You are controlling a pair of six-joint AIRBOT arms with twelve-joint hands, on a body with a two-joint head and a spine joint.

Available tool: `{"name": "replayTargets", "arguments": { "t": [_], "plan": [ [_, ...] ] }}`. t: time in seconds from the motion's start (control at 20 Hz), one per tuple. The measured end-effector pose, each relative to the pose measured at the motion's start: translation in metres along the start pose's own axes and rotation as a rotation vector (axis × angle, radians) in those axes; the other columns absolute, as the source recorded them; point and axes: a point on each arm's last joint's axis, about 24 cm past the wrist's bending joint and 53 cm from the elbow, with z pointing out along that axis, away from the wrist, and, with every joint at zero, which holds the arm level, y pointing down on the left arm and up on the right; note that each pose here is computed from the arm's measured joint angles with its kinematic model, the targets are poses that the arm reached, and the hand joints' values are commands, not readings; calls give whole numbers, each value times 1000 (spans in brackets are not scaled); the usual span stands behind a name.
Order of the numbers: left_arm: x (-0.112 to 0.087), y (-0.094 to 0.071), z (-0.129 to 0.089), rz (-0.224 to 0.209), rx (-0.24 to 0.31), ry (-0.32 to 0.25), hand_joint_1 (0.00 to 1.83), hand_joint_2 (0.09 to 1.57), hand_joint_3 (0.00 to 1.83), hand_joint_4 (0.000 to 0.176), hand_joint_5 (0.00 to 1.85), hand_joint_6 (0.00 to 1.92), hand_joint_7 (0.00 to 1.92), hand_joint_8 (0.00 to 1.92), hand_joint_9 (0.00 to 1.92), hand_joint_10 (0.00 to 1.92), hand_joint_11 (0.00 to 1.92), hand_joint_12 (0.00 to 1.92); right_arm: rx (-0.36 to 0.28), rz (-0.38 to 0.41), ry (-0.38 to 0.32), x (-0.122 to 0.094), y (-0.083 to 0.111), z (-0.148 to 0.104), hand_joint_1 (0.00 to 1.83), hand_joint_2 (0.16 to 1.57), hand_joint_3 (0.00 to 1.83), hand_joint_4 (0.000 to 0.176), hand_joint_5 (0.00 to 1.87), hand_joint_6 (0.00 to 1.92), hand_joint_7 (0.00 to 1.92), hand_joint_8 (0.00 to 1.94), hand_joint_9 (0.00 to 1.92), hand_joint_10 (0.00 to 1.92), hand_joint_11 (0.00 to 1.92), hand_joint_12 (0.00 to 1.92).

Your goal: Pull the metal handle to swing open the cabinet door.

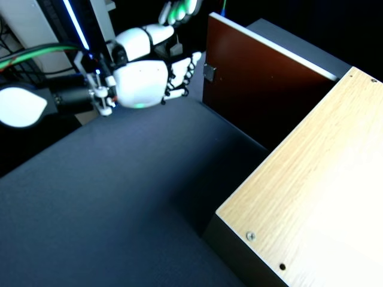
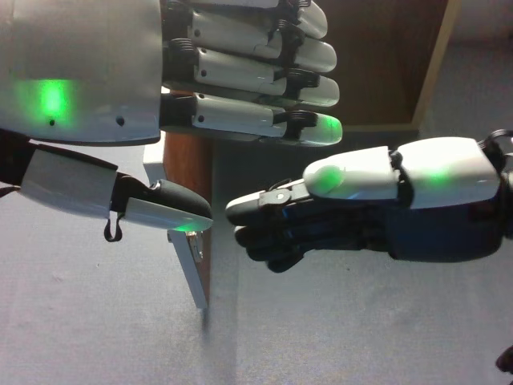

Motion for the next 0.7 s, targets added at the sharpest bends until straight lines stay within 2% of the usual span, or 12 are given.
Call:
{"name": "replayTargets", "arguments": {
  "t": [0.35,0.45,0.6,0.7],
  "plan": [
    [0,0,0,0,0,0,21,1395,0,0,285,2,330,2,297,2,0,662,-14,-34,-36,-26,8,-6,0,1365,1,0,336,0,358,0,337,0,0,910],
    [0,0,0,0,0,0,29,1391,0,0,294,4,334,3,299,2,0,667,-16,-61,-38,-32,10,-8,0,1364,0,0,341,2,364,3,343,3,0,914],
    [0,0,0,0,0,0,29,1391,0,0,291,2,332,1,299,1,0,668,-22,-146,-73,-48,18,-14,0,1363,0,0,333,3,363,2,338,2,0,911],
    [0,0,0,0,0,0,19,1394,0,0,289,1,331,1,296,0,0,667,-10,-168,-98,-59,14,-18,0,1361,0,0,342,5,372,4,348,4,0,933]
  ]
}}
